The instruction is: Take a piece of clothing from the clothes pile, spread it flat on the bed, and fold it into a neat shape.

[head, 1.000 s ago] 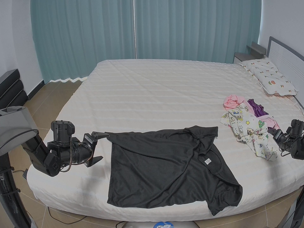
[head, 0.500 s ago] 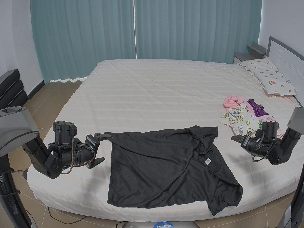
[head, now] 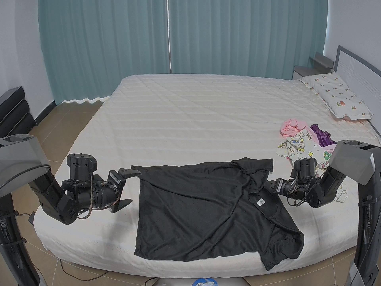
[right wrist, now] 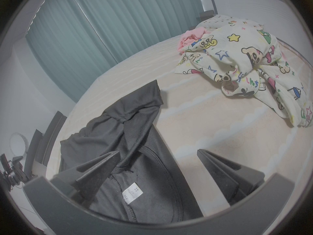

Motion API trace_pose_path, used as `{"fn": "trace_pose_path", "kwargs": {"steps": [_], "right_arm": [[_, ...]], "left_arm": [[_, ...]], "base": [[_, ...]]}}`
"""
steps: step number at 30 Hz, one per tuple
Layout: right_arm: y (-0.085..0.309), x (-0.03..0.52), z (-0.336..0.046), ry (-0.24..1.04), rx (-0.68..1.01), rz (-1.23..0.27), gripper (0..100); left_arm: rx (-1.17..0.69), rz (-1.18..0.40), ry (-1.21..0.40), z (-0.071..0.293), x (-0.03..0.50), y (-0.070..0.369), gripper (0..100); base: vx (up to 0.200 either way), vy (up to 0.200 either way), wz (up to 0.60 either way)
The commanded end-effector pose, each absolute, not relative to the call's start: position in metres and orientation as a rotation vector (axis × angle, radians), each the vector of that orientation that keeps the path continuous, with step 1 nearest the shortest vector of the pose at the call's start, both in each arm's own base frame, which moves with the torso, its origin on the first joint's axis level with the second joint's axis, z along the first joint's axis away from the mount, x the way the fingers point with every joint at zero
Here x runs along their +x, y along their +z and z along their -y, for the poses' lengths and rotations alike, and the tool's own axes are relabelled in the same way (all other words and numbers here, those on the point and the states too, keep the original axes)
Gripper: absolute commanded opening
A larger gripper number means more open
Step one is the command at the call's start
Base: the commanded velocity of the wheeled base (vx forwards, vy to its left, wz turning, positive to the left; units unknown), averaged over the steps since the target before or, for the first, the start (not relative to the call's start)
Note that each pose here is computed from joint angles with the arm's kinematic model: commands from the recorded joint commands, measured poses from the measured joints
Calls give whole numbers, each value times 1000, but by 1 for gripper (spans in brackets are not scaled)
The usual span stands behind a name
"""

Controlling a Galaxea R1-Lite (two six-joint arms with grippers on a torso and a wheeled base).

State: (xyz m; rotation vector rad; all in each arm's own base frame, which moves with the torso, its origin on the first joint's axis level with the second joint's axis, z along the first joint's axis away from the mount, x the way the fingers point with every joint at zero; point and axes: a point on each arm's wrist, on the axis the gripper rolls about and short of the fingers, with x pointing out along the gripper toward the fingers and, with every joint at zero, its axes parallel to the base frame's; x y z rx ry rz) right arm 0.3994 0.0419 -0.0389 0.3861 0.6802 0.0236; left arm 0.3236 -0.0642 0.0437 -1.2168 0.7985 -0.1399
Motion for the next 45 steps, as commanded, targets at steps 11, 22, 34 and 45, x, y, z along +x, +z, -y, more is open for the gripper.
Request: {"fn": "trace_pose_path", "kwargs": {"steps": [11,22,34,45], "right_arm": [[-57,397,-47,1,299,-714,0],[-47,403,-25,-47,315,-669,0],[-49,402,17,-127,371,-655,0],[-33,404,11,-96,406,-546,100]], "left_arm": [[-1220,-800,-136,64,324,43,100],[-1222,-799,-134,63,324,43,100],[-1222,-799,-134,63,324,43,100],[-1195,-822,-130,65,325,35,100]], "base": [[0,0,0],[0,0,0],[0,0,0],[0,0,0]]}}
